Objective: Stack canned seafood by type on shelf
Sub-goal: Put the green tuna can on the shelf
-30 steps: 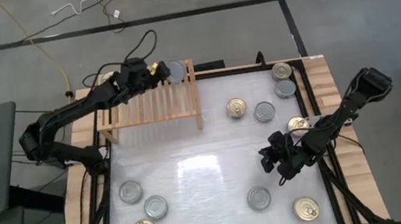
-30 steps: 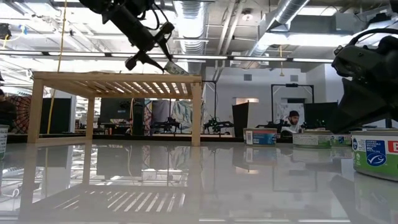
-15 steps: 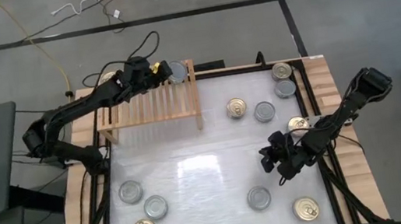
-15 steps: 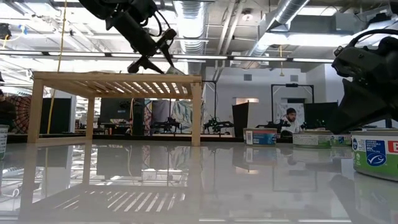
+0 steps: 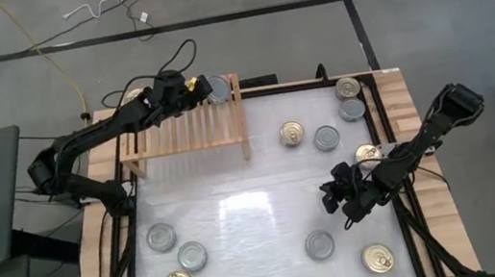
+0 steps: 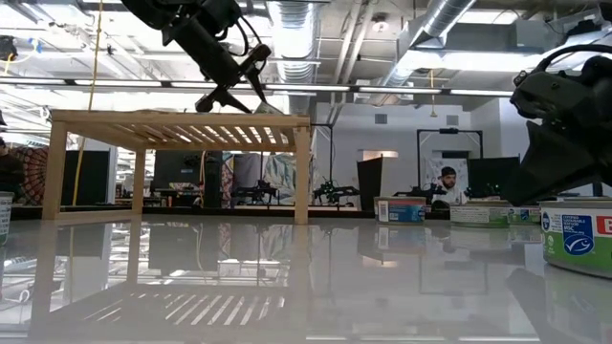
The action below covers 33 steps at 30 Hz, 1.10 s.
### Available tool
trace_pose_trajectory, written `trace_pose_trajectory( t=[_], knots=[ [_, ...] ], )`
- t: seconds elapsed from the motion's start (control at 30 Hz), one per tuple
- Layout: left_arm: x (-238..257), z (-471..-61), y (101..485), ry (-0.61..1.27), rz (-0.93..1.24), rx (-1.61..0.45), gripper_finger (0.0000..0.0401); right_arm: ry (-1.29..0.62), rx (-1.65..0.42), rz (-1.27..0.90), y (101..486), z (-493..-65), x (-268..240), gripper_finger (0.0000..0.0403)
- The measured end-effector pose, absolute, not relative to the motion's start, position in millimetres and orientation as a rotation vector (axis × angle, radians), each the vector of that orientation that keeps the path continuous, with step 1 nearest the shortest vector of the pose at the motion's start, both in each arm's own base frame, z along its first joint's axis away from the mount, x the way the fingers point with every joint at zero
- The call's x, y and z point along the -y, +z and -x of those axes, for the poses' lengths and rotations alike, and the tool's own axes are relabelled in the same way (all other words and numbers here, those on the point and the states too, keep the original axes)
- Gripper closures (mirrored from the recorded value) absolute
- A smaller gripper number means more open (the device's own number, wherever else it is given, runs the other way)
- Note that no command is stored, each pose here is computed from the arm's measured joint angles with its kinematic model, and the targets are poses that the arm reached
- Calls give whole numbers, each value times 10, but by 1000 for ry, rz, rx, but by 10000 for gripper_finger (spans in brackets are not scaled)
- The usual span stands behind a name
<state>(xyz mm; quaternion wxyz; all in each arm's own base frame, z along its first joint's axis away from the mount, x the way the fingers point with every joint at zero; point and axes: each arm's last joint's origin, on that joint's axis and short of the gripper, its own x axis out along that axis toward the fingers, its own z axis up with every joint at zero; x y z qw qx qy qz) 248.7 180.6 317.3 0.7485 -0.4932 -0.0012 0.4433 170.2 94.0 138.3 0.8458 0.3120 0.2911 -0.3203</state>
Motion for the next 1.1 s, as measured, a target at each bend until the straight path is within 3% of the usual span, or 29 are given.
trace_pose_trajectory(
  t=[0.3, 0.73, 1.1],
  knots=[
    [-1819, -2504, 3220, 945, 1069, 54, 249, -676, -615, -658, 1383, -1702, -940, 321],
    [-1807, -2489, 3180, 963, 1033, -14, 174, -676, -615, -659, 1383, -1702, -940, 321],
    [-1781, -2455, 3100, 992, 1028, -123, 168, -675, -615, -659, 1383, -1703, -940, 321]
  ],
)
